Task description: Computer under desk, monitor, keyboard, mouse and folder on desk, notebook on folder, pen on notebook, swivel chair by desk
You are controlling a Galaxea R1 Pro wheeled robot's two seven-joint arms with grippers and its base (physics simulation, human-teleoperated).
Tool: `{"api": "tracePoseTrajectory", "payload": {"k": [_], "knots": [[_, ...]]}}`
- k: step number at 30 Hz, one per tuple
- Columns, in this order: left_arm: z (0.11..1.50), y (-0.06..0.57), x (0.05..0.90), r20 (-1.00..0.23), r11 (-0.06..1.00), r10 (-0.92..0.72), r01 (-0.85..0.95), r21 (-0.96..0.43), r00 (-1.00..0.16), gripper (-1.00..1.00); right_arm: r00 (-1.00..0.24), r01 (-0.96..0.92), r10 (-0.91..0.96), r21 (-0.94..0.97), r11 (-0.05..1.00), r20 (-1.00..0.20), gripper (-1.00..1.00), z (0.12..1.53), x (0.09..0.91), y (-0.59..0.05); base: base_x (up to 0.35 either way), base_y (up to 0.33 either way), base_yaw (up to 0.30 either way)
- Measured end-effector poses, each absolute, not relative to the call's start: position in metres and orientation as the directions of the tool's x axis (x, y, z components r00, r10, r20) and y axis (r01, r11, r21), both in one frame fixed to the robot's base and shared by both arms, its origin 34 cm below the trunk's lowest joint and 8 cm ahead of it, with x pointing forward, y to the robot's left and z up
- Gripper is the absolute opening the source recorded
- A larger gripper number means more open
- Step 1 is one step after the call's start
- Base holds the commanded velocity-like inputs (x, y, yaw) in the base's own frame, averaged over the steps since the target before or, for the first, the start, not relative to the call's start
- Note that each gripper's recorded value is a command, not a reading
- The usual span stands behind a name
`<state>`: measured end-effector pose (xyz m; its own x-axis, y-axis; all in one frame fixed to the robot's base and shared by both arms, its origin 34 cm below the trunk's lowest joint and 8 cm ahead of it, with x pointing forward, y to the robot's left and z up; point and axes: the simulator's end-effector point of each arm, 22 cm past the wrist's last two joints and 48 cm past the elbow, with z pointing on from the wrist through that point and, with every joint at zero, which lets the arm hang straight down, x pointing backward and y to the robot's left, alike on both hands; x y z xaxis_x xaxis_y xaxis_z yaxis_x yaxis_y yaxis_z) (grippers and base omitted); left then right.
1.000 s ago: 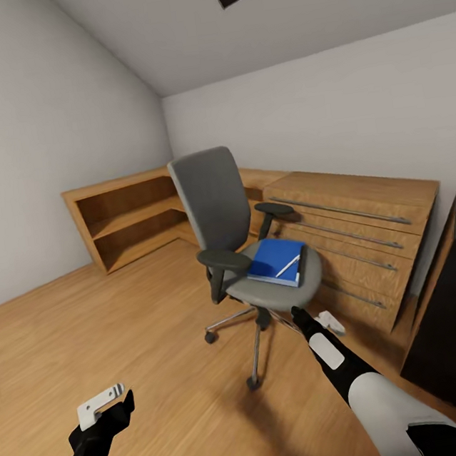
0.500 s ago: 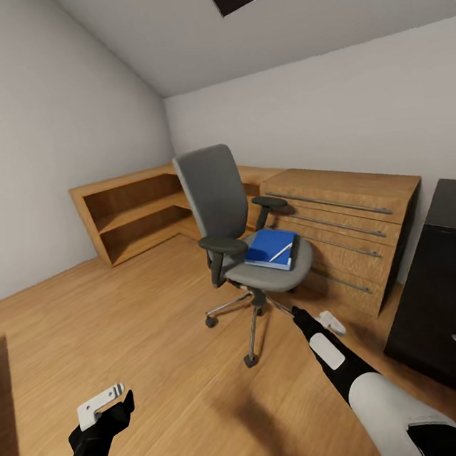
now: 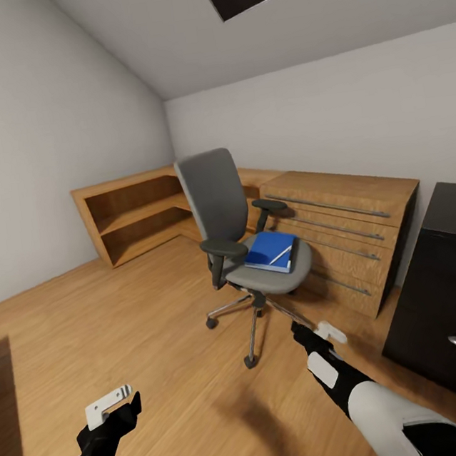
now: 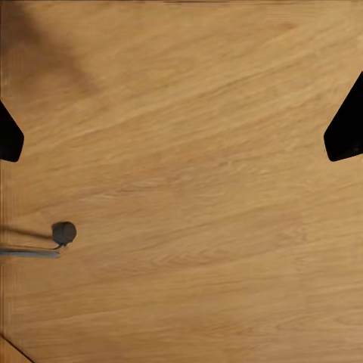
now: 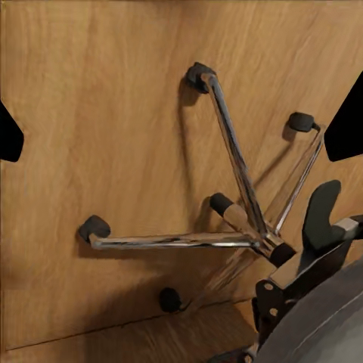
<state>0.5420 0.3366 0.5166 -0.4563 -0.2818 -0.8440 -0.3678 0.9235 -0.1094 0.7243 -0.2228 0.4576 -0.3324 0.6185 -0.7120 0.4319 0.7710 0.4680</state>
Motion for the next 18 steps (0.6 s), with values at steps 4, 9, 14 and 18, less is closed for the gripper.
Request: {"api": "tracePoseTrajectory", "payload": {"k": [4, 9, 14, 18], "knots": [[0.484, 0.304, 0.534, -0.793, 0.946, -0.258, -0.312, -0.091, -0.551, 1.00, -0.323, 0.376, 0.493, 0.368, 0.850, -0.808, 1.00, 0.457, 0.710, -0.212, 0.000, 0.000, 0.000], [0.456, 0.297, 0.519, -0.740, 0.950, -0.253, -0.305, -0.068, -0.623, 1.00, -0.406, 0.364, 0.436, 0.296, 0.883, -0.803, 1.00, 0.426, 0.672, -0.204, 0.000, 0.000, 0.000], [0.350, 0.308, 0.440, -0.628, 0.939, -0.251, -0.343, 0.027, -0.736, 1.00, -0.450, 0.428, 0.402, 0.202, 0.881, -0.798, 1.00, 0.355, 0.541, -0.221, 0.000, 0.000, 0.000], [0.340, 0.310, 0.422, -0.597, 0.944, -0.222, -0.323, 0.066, -0.771, 1.00, -0.464, 0.432, 0.399, 0.191, 0.882, -0.791, 1.00, 0.359, 0.535, -0.223, 0.000, 0.000, -0.015]]}}
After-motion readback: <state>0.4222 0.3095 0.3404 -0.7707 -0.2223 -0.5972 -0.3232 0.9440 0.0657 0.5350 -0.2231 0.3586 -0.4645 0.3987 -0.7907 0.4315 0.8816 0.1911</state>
